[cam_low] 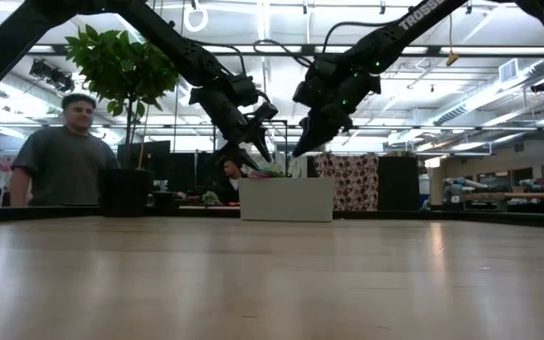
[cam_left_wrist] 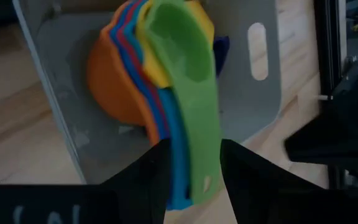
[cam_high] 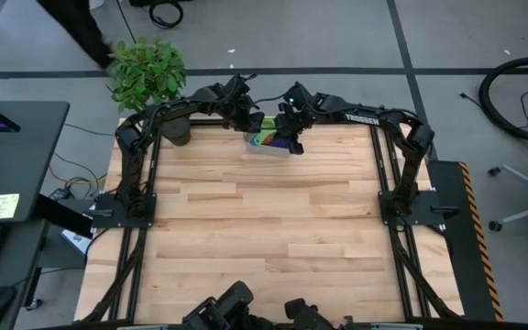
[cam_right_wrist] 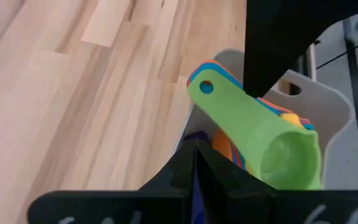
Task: Nest measuring cups in basket
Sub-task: Adjust the stacked measuring cups in the gray bin
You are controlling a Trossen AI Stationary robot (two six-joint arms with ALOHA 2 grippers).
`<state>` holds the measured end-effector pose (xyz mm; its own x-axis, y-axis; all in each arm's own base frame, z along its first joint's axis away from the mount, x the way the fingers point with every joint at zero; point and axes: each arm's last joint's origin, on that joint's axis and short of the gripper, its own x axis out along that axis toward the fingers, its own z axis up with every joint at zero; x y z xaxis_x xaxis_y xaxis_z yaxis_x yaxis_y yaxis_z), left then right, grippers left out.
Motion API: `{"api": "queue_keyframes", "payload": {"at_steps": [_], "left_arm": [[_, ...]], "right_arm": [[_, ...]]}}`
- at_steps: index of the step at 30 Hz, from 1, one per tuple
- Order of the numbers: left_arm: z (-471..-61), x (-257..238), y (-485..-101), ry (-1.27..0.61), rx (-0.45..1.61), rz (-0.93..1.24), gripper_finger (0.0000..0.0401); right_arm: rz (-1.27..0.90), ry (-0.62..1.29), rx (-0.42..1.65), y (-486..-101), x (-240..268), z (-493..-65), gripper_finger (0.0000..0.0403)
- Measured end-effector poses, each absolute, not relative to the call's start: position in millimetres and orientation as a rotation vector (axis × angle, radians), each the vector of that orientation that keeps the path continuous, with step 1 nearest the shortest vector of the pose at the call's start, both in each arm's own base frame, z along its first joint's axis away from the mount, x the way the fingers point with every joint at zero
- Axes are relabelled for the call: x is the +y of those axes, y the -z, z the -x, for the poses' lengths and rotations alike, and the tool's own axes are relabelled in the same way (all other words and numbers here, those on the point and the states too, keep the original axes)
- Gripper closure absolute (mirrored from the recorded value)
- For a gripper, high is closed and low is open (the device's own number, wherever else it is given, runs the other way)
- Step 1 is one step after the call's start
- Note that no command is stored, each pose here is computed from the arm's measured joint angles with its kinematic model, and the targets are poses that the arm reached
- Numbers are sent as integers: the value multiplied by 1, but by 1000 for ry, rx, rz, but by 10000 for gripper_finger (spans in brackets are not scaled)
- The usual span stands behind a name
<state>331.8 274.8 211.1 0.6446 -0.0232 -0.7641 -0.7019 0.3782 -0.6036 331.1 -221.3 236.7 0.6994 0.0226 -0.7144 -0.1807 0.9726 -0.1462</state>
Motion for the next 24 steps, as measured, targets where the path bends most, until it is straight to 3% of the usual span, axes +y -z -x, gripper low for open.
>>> {"api": "queue_keyframes", "payload": {"at_steps": [13,24], "left_arm": [[-321,276,-212,-580,859,995,260],[-316,285,-208,-609,856,955,260]], "right_arm": [[181,-30,937,-243,-224,-310,381],[122,36,882,-233,-257,-299,381]]}}
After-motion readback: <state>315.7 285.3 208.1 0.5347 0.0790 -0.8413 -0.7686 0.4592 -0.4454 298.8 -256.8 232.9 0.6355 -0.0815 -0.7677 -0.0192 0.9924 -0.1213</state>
